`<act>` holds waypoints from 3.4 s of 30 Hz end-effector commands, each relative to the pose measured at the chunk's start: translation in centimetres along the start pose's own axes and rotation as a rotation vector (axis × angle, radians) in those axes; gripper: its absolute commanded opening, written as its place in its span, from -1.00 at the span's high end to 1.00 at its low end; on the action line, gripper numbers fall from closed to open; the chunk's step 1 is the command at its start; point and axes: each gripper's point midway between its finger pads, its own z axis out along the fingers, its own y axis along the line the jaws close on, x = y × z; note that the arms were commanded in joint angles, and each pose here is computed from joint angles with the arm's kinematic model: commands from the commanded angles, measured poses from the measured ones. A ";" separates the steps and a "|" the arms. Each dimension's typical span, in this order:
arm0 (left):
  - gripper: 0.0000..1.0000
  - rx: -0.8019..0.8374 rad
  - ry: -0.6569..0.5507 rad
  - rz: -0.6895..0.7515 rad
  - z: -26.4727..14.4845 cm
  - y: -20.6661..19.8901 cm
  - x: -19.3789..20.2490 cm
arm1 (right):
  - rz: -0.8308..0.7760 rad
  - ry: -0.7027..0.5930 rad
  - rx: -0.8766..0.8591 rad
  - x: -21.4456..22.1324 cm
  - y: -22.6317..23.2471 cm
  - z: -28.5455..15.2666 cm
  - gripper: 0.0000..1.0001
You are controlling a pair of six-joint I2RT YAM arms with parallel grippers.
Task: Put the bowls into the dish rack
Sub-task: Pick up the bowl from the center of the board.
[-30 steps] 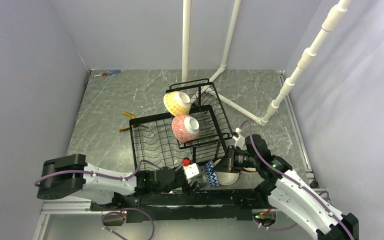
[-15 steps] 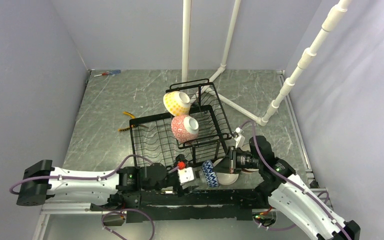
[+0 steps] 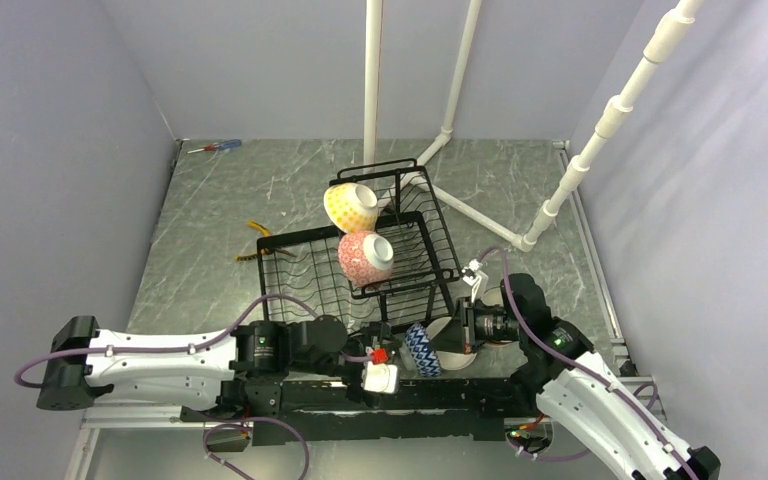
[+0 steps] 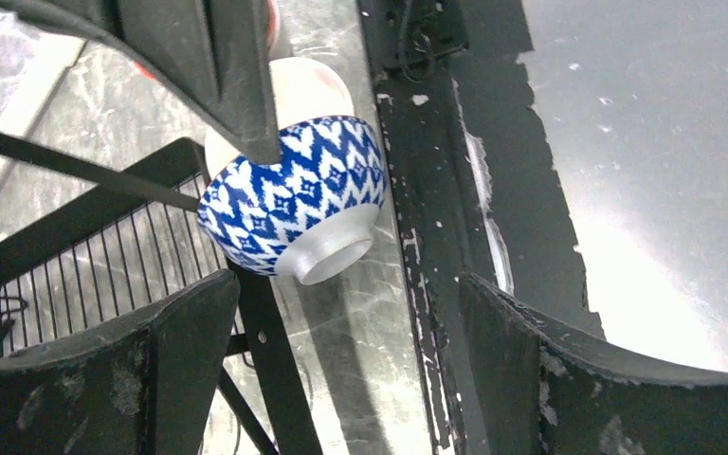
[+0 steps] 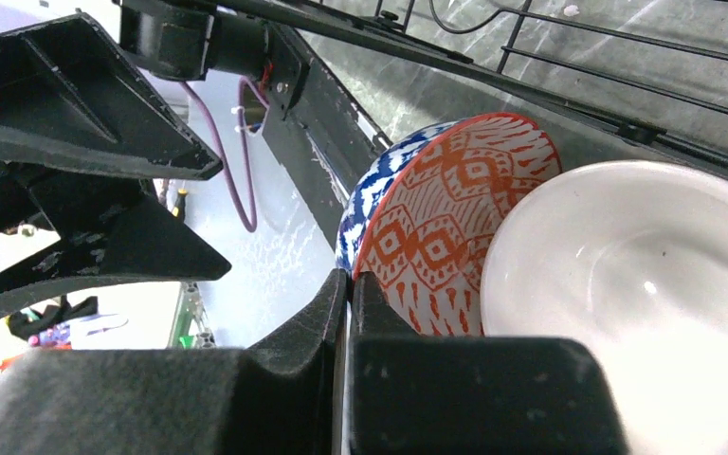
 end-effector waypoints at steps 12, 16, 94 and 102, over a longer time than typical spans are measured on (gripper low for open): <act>-0.83 0.191 0.178 0.211 2.8 -1.2 2.3 | -0.185 -0.017 -0.124 -0.9 2.3 -0.1 1.00; -0.82 0.122 0.146 0.186 3.6 0.5 1.6 | -0.107 -0.076 -0.016 -1.5 0.9 -0.4 1.00; 0.53 0.284 0.206 0.335 6.5 2.6 2.5 | -0.293 -0.039 -0.292 -0.8 5.7 -1.5 0.82; 0.95 0.281 0.224 0.253 5.9 2.0 3.0 | -0.280 -0.064 -0.239 -1.4 5.1 -1.3 -0.05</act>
